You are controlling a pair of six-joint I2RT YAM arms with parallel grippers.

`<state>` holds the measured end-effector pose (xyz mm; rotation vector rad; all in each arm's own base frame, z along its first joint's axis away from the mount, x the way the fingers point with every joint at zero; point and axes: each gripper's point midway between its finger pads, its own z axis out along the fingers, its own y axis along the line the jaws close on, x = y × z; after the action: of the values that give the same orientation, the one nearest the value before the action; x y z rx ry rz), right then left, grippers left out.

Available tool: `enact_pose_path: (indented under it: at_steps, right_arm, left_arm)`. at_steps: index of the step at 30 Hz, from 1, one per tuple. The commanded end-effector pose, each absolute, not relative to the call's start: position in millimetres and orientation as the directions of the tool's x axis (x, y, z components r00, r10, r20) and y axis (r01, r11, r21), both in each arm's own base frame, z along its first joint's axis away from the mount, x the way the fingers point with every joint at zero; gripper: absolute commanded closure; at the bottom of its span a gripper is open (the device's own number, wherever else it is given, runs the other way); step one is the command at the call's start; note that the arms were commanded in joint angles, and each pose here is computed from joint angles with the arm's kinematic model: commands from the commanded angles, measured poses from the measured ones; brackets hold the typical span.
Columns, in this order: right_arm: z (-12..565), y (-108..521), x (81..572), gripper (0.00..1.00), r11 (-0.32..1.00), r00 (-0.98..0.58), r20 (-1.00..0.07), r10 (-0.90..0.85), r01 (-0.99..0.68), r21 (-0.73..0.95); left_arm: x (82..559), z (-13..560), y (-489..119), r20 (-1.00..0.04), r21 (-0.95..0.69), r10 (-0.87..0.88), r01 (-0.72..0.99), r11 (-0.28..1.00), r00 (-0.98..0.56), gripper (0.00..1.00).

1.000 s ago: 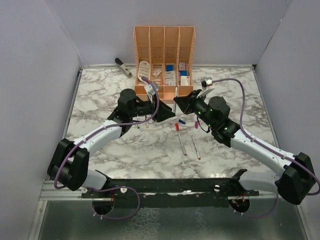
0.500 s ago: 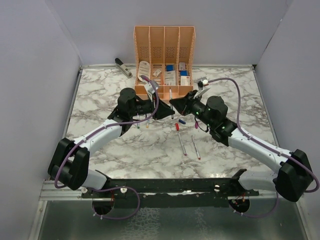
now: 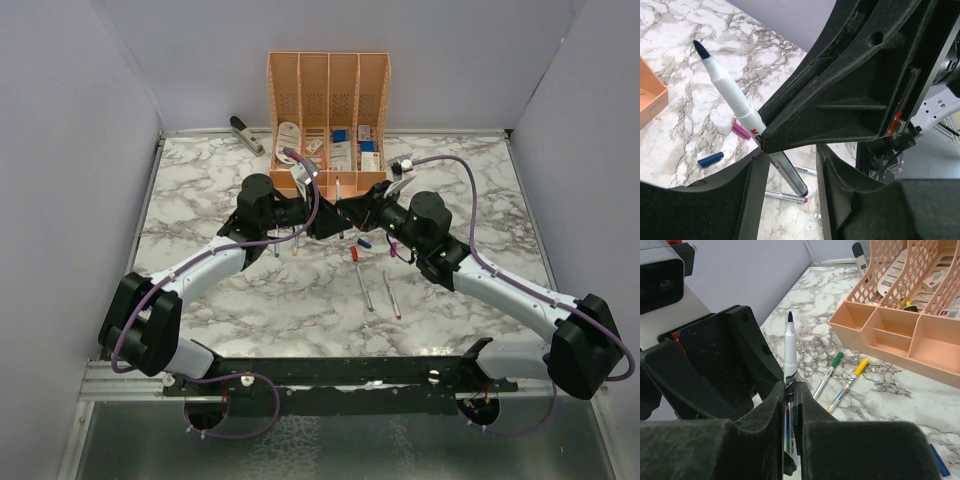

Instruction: Insert the pens into the pen caps

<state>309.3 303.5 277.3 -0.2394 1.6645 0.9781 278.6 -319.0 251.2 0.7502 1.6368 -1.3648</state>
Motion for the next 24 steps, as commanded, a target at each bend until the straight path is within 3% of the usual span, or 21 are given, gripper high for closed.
enact_pose_path:
  at_steps: [1,4,9,13,18,24]
  right_arm:
    - [300.7,309.1,310.4,0.99,0.599,-0.31,-0.88,0.359,-0.647,0.472]
    - [301.9,307.5,310.9,0.99,0.602,-0.302,-0.88,0.367,-0.644,0.472]
    - [304.9,306.7,311.1,0.99,0.598,-0.297,-0.876,0.38,-0.643,0.478]
    - [301.9,307.5,309.6,0.99,0.596,-0.309,-0.874,0.375,-0.642,0.482]
    - [304.0,297.6,310.4,0.99,0.635,-0.269,-0.893,0.36,-0.63,0.446]
    - [319.8,271.7,315.5,0.81,0.728,-0.169,-0.927,0.334,-0.578,0.368]
  left_arm:
    - [282.5,267.0,-324.0,-0.907,-0.422,-0.097,0.883,0.205,-0.411,0.58]
    - [283.6,265.8,-324.3,-0.905,-0.426,-0.096,0.881,0.206,-0.415,0.75]
    - [284.5,264.8,-325.1,-0.903,-0.43,-0.095,0.879,0.206,-0.42,0.82]
    - [287.9,263.5,-323.3,-0.903,-0.43,-0.104,0.873,0.23,-0.417,1.0]
    - [288.7,260.9,-320.6,-0.899,-0.439,-0.113,0.863,0.251,-0.424,1.0]
    - [290.2,248.3,-316.2,-0.882,-0.469,-0.108,0.832,0.297,-0.459,1.0]
